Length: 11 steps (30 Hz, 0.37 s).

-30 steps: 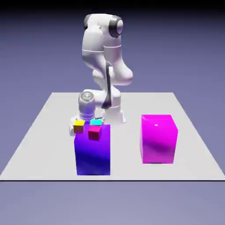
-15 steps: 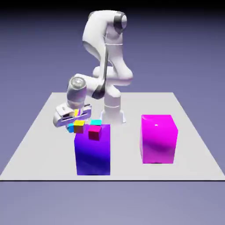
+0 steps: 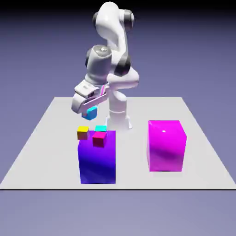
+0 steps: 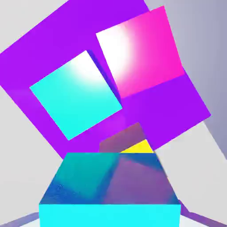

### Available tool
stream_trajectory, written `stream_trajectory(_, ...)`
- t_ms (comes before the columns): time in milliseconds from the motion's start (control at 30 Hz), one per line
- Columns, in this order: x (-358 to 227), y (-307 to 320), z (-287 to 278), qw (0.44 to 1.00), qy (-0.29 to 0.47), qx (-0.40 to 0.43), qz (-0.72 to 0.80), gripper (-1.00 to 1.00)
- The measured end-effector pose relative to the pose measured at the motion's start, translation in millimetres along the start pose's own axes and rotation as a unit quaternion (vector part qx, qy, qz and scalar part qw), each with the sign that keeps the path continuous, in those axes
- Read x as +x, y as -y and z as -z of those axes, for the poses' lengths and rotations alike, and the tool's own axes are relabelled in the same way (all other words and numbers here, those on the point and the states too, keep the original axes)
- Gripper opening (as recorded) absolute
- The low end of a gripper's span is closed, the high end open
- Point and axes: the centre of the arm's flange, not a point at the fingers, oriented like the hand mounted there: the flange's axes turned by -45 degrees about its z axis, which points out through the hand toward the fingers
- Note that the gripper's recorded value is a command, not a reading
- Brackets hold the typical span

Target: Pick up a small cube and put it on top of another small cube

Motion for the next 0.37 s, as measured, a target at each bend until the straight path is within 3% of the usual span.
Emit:
stream_trajectory(133, 16.2, 12.0, 5.7, 1.0, -0.023, 0.002, 0.012, -1.0)
stream_trajectory(267, 22.9, 11.8, -57.8, 1.0, -0.023, 0.002, 0.012, -1.0)
stream_trajectory(300, 23.2, 12.3, -63.7, 1.0, -0.023, 0.002, 0.012, 1.0)
stream_trajectory(367, 23.2, 12.1, -63.6, 1.0, -0.022, 0.001, 0.012, 1.0)
